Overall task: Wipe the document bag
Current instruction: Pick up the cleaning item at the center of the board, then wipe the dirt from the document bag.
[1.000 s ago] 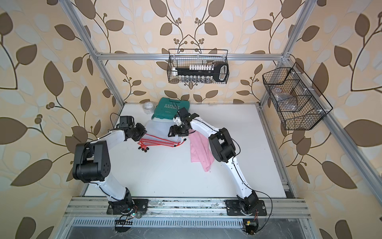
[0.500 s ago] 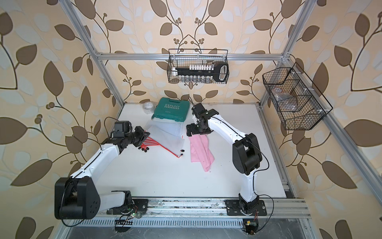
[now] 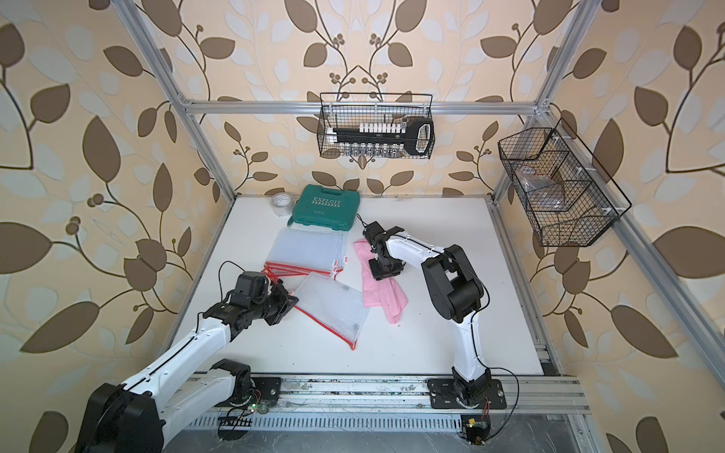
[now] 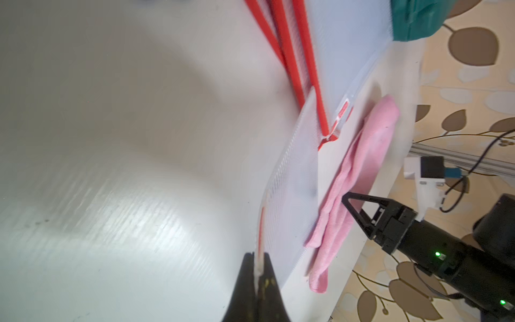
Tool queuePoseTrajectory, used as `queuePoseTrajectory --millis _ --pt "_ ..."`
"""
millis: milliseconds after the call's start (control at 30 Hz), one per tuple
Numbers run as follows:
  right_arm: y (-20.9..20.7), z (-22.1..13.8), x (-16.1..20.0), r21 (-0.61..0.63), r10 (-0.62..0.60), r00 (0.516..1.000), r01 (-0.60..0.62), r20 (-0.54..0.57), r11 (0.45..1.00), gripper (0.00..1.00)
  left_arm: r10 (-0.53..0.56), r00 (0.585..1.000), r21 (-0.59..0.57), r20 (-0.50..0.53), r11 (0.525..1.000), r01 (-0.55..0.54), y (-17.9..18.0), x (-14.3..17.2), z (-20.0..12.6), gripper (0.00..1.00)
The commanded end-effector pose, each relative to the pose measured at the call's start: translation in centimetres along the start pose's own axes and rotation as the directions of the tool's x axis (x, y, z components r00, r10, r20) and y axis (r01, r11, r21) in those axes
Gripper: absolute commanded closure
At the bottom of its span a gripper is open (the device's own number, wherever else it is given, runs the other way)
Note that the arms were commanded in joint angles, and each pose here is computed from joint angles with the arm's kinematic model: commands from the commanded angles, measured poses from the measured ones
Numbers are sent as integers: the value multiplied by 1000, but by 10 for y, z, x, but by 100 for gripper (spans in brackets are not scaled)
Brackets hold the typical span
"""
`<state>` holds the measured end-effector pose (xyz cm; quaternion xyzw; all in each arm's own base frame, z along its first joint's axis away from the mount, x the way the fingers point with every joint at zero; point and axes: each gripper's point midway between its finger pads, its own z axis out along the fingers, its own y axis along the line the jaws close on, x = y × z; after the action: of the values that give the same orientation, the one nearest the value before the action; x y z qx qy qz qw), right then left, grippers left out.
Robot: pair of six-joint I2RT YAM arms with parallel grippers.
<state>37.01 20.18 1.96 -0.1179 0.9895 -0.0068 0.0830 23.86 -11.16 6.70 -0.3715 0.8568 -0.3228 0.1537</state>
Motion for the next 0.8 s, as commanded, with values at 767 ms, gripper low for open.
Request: queuePoseTrajectory --millis 767 --pt "161 -85 62 -472 -117 992 125 48 873 100 203 966 -30 -163 977 -210 -50 55 101 100"
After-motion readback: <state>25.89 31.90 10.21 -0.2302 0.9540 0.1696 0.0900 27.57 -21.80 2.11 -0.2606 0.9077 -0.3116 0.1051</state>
